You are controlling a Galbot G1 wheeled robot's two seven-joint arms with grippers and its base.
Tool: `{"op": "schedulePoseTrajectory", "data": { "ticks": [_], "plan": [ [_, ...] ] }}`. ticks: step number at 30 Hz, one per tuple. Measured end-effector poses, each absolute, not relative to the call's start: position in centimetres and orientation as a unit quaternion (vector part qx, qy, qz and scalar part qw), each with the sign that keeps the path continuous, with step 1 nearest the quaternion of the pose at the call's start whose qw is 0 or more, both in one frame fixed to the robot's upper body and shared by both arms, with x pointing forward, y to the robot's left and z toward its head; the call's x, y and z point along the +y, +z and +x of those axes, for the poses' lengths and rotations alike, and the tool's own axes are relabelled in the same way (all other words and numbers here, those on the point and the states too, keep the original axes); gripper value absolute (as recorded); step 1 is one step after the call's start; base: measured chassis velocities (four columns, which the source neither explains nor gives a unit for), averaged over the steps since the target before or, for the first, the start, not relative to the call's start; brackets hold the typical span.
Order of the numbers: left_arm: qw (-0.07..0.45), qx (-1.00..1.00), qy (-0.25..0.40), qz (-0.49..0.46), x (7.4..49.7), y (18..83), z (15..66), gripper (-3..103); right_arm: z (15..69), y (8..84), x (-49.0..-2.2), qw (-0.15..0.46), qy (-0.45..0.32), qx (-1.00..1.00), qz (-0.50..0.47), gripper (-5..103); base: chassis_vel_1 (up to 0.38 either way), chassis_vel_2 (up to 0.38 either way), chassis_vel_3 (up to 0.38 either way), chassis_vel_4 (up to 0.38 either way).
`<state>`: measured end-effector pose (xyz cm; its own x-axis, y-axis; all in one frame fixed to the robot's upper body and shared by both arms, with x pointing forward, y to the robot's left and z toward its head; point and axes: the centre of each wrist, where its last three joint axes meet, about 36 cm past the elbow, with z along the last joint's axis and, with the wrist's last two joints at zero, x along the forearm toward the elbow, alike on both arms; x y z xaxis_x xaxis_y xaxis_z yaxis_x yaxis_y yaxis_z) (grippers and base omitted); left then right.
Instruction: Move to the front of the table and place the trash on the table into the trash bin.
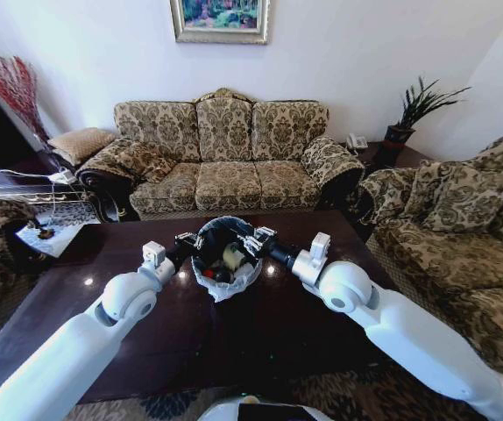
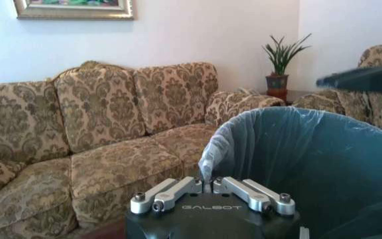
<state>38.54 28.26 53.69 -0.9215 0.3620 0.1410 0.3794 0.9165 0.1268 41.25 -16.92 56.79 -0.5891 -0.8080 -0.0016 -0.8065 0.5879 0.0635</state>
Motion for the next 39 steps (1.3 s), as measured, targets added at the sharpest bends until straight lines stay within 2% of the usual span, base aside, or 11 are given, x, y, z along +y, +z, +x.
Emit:
{"op": "schedulePoseTrajectory", "data": {
  "ticks": [1, 3, 6, 7, 9, 10, 12, 13, 16, 25, 39],
  "plan": [
    [0.058, -0.978, -0.073, -0.185, 28.4, 53.6, 38.5, 3, 41.1, 57.2, -17.2, 0.005, -0.029, -0.895, 0.446, 47, 0.0, 0.0, 0.0, 0.0],
    [0.057, -0.979, -0.071, -0.181, 28.5, 53.6, 38.4, 3, 41.0, 57.4, -17.6, -0.001, -0.028, -0.899, 0.438, 47, 0.0, 0.0, 0.0, 0.0],
    [0.053, -0.984, -0.062, -0.16, 29.1, 53.4, 38.3, 3, 40.7, 57.4, -19.2, -0.018, -0.009, -0.919, 0.393, 63, 0.0, 0.0, 0.0, 0.0],
    [0.053, -0.984, -0.062, -0.16, 29.1, 53.4, 38.3, 3, 40.7, 57.4, -19.2, -0.018, -0.009, -0.919, 0.393, 63, 0.0, 0.0, 0.0, 0.0],
    [0.048, -0.986, -0.064, -0.148, 29.6, 53.5, 38.1, 3, 40.7, 56.8, -20.1, -0.027, 0.011, -0.934, 0.356, 75, 0.0, 0.0, 0.0, 0.0],
    [0.048, -0.986, -0.064, -0.148, 29.6, 53.5, 38.1, 3, 40.7, 56.8, -20.1, -0.027, 0.011, -0.934, 0.356, 75, 0.0, 0.0, 0.0, 0.0],
    [0.03, -0.989, -0.075, -0.124, 30.6, 53.7, 37.9, 3, 40.6, 56.0, -21.1, -0.028, 0.024, -0.954, 0.299, 85, 0.0, 0.0, 0.0, 0.0],
    [0.03, -0.989, -0.075, -0.124, 30.6, 53.7, 37.9, 3, 40.6, 56.0, -21.1, -0.028, 0.024, -0.954, 0.299, 85, 0.0, 0.0, 0.0, 0.0],
    [0.019, -0.993, -0.075, -0.094, 31.9, 54.1, 36.9, 3, 39.5, 55.2, -22.9, -0.018, 0.037, -0.968, 0.249, 98, 0.0, 0.0, 0.0, 0.0],
    [-0.003, -0.997, -0.066, -0.049, 33.2, 54.6, 34.0, 3, 34.9, 54.5, -24.9, -0.025, 0.032, -0.981, 0.189, 100, 0.0, 0.0, 0.0, 0.0],
    [-0.024, -0.999, -0.026, -0.035, 30.7, 53.9, 31.9, 3, 30.9, 53.2, -25.4, 0.001, 0.029, -0.984, 0.175, 100, 0.12, -0.12, -0.141, 0.135]
  ]
}}
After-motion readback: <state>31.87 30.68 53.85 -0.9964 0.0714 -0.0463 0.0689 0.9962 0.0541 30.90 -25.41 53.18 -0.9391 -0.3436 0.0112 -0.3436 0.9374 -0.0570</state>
